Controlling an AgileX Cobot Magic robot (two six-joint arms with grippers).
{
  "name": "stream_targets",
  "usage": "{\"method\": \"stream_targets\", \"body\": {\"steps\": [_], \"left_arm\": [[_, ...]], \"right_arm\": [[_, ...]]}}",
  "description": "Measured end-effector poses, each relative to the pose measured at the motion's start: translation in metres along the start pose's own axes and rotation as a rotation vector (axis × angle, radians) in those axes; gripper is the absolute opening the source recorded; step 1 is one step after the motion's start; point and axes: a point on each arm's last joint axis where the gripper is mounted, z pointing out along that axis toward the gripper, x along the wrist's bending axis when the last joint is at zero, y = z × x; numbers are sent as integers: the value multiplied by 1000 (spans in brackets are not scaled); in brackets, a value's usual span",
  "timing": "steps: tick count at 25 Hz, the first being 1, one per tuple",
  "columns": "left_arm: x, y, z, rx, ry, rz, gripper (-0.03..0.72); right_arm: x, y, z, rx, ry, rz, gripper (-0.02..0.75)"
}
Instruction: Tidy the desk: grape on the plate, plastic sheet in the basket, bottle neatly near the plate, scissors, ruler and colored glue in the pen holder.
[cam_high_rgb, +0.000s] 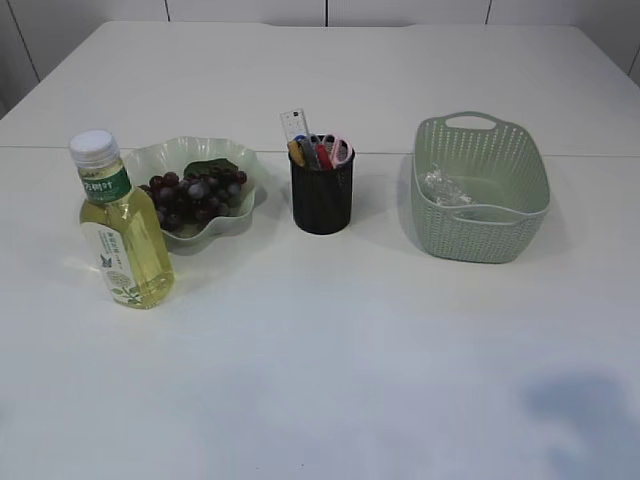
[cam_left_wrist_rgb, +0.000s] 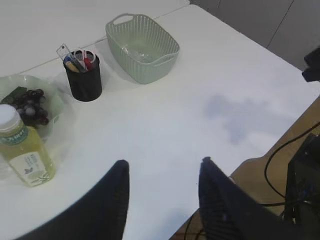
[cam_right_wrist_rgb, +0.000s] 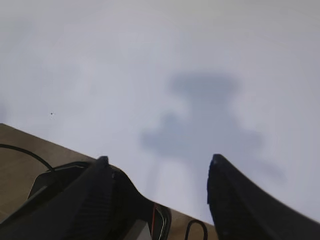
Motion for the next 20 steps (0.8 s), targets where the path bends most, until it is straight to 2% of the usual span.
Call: {"method": "stream_targets", "body": {"steps": [7,11,16,20], "left_arm": [[5,-75,-29,-71,-37,51,336],[9,-113,-35,-114,-46,57,336],[14,-147,-38,-149,-41,67,336],[19,-168,-30,-133,-12,80,336]], "right_arm": [[-5,-13,-23,-174,16,-42,479],[-9,-32,-21,-210,14,-55,479],[-15,-69,-8,-247,15,-71,479],[-19,-96,-5,-339,23,-92,479]]}}
